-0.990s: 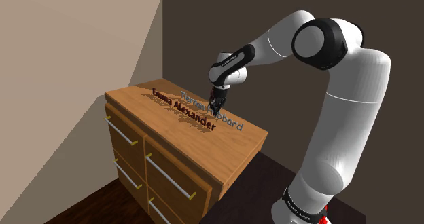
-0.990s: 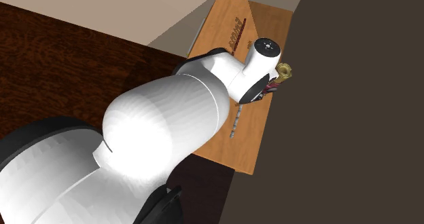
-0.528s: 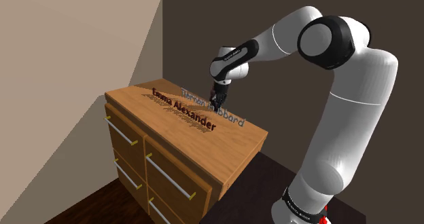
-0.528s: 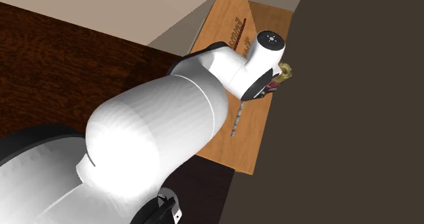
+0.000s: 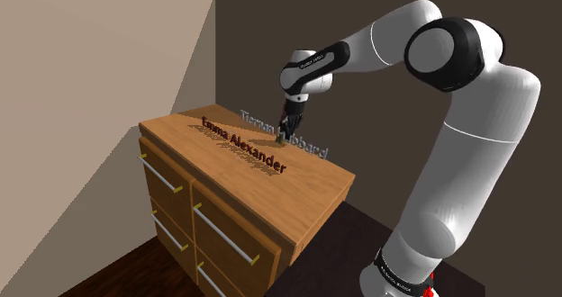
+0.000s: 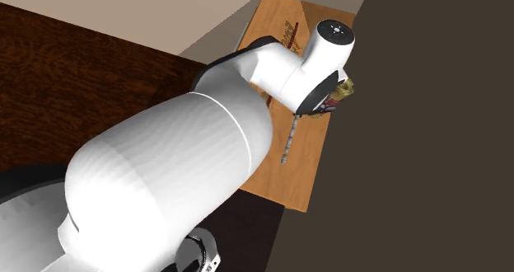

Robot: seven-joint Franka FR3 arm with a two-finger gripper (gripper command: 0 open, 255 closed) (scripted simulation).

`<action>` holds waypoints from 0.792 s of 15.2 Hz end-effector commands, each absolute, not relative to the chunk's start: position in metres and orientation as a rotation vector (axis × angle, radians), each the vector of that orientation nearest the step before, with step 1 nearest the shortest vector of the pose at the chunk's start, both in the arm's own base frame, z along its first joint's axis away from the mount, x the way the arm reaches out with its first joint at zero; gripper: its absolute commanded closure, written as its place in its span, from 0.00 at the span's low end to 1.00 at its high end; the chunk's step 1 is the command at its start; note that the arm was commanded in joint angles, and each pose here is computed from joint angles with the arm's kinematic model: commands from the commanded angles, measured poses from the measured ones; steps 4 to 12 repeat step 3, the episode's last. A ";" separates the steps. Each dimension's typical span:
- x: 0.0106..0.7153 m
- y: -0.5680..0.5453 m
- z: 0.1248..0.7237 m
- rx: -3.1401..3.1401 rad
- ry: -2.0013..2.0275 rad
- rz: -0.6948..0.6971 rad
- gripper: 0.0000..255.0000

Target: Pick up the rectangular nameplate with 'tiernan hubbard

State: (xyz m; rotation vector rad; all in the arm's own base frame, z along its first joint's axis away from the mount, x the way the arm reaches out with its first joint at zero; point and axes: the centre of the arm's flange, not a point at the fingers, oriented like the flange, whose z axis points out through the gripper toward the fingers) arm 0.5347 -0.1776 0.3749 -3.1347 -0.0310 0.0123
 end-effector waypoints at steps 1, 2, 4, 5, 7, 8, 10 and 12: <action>0.533 -0.178 0.386 -3.135 -0.031 0.013 1.00; 0.533 -0.178 0.387 -3.135 -0.031 0.013 1.00; 0.533 -0.178 0.387 -3.135 -0.031 0.013 1.00; 0.533 -0.178 0.387 -3.135 -0.031 0.013 1.00; 0.533 -0.178 0.387 -3.135 -0.031 0.013 1.00; 0.533 -0.178 0.387 -3.135 -0.031 0.013 1.00; 0.533 -0.178 0.387 -3.135 -0.031 0.013 1.00; 0.533 -0.178 0.387 -3.135 -0.031 0.013 1.00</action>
